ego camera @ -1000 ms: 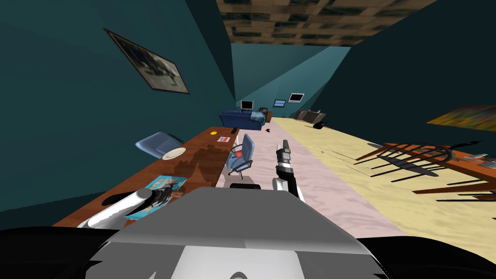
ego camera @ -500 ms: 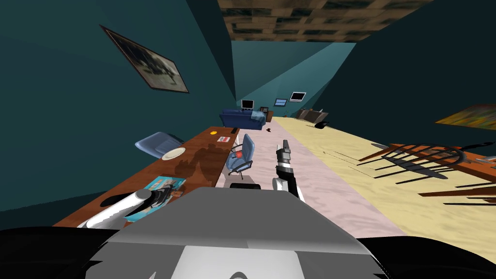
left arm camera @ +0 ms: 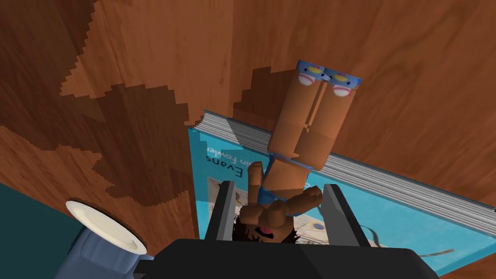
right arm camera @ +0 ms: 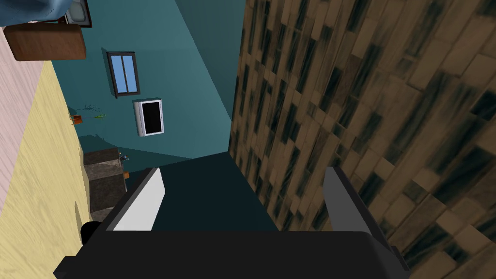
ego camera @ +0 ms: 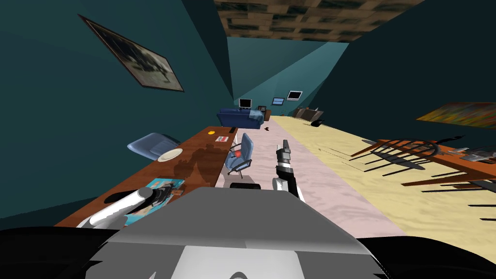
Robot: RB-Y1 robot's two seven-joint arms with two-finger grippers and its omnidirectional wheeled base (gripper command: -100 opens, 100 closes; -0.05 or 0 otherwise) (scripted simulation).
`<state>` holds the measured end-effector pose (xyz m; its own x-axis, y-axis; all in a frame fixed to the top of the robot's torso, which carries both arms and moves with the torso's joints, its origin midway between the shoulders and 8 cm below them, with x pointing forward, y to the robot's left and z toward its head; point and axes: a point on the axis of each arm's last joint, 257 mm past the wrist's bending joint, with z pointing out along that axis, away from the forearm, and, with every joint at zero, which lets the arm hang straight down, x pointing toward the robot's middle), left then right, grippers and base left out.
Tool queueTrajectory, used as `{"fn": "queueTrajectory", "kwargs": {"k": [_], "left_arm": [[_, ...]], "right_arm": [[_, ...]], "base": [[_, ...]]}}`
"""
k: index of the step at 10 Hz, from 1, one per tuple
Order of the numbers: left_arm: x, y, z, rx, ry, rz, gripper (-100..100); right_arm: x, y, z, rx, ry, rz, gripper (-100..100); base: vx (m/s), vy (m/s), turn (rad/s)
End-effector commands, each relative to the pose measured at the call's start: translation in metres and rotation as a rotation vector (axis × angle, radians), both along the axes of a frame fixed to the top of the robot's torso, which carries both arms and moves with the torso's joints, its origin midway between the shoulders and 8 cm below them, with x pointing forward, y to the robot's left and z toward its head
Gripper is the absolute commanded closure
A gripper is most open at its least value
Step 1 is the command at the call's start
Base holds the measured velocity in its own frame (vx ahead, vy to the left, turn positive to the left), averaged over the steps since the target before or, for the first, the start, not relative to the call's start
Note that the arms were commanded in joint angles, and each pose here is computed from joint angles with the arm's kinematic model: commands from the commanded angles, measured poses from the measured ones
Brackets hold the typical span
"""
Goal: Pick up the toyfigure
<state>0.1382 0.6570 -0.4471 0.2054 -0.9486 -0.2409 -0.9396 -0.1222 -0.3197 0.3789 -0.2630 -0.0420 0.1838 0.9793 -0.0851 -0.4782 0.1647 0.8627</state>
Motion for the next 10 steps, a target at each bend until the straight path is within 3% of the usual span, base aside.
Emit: {"fn": "queueTrajectory", "kwargs": {"k": [1, 7, 10], "left_arm": [[0.003, -0.001, 0.001, -0.004, -0.003, 0.024, 100], [0.016, -0.002, 0.008, 0.0, 0.008, 0.064, 100], [0.019, -0.003, 0.01, -0.006, 0.001, 0.11, 100]], "right_arm": [[0.0, 0.0, 0.0, 0.0, 0.0, 0.0, 0], [0.0, 0.0, 0.0, 0.0, 0.0, 0.0, 0], [0.0, 0.0, 0.0, 0.0, 0.0, 0.0, 0]], "base": [[-0.119, 0.033, -0.084], [-0.081, 0.013, -0.087], [-0.087, 0.019, -0.093]]}}
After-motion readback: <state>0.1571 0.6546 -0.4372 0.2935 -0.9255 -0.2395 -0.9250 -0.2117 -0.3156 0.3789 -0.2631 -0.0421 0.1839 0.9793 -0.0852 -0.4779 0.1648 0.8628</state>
